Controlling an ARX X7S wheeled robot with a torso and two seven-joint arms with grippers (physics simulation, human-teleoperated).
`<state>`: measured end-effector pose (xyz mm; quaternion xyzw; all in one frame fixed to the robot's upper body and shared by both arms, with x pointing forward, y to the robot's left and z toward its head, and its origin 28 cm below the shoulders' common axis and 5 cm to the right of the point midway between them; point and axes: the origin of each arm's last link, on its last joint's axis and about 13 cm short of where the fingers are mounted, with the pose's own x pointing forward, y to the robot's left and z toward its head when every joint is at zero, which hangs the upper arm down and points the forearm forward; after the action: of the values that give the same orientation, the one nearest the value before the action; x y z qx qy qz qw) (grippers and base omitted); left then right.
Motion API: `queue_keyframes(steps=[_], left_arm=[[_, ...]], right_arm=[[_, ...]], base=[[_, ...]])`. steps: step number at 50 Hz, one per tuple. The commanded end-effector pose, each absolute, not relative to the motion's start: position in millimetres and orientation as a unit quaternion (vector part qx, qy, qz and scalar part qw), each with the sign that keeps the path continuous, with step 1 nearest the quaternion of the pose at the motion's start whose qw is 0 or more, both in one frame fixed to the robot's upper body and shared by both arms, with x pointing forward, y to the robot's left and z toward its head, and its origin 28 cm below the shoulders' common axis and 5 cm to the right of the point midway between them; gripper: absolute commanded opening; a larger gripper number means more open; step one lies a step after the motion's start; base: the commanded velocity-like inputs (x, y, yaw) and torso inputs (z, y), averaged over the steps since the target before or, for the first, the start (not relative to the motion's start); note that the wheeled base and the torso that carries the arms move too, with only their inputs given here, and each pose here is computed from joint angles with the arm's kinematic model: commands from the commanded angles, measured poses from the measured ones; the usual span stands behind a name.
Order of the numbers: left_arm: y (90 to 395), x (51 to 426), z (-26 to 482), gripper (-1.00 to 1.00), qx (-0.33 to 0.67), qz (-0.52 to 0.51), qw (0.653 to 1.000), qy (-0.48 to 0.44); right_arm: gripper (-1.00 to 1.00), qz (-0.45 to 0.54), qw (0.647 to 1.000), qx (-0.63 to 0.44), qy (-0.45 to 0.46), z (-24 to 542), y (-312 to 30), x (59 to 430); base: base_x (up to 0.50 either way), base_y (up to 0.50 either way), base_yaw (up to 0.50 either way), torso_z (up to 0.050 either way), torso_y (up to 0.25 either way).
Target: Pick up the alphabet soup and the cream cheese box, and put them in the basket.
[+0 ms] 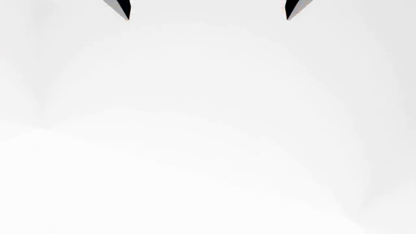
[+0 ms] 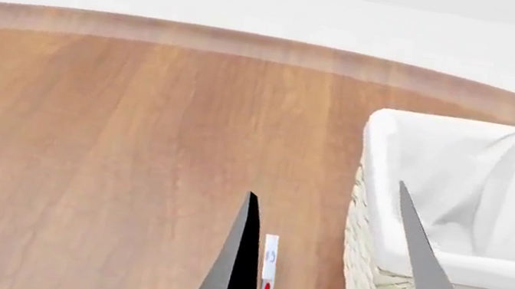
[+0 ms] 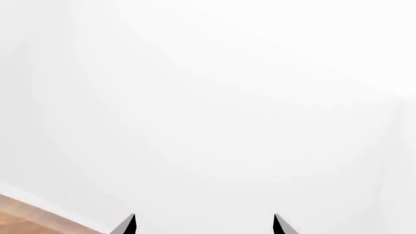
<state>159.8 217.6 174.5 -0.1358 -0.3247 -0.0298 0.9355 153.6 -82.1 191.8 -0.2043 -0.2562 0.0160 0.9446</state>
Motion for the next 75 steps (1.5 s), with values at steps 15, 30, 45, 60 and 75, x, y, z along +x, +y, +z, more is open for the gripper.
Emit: queue_keyframes(steps=[15,30,45,60,75], left_arm=[[216.5,161.8,171.8,1.00,-0.130,-0.029,0.938,-0.320],[216.9,160.8,170.3,1.00,-0.122,-0.025,0.939,-0.320],[216.2,161.8,170.0,1.00,-0.118,-0.025,0.939,-0.321],[216.8,162.4,168.9,1.00,-0.114,-0.023,0.940,-0.320],[220.6,161.0,170.6,1.00,-0.154,-0.027,0.932,-0.326]], right_arm=[[1.00,0.016,0.946,-0.207,-0.249,189.7,-82.1,153.6],[1.00,0.017,0.946,-0.205,-0.250,189.0,-81.8,152.9],[1.00,0.019,0.946,-0.204,-0.250,188.2,-82.8,153.7],[1.00,0.024,0.947,-0.203,-0.249,187.5,-81.7,155.1],[1.00,0.035,0.949,-0.197,-0.243,184.2,-79.2,158.4]], base=[[0.19,0.00,0.00,0.000,0.001],[0.00,0.00,0.00,0.000,-0.204],[0.00,0.00,0.00,0.000,-0.250],[0.00,0.00,0.00,0.000,-0.250],[0.00,0.00,0.00,0.000,-0.217]])
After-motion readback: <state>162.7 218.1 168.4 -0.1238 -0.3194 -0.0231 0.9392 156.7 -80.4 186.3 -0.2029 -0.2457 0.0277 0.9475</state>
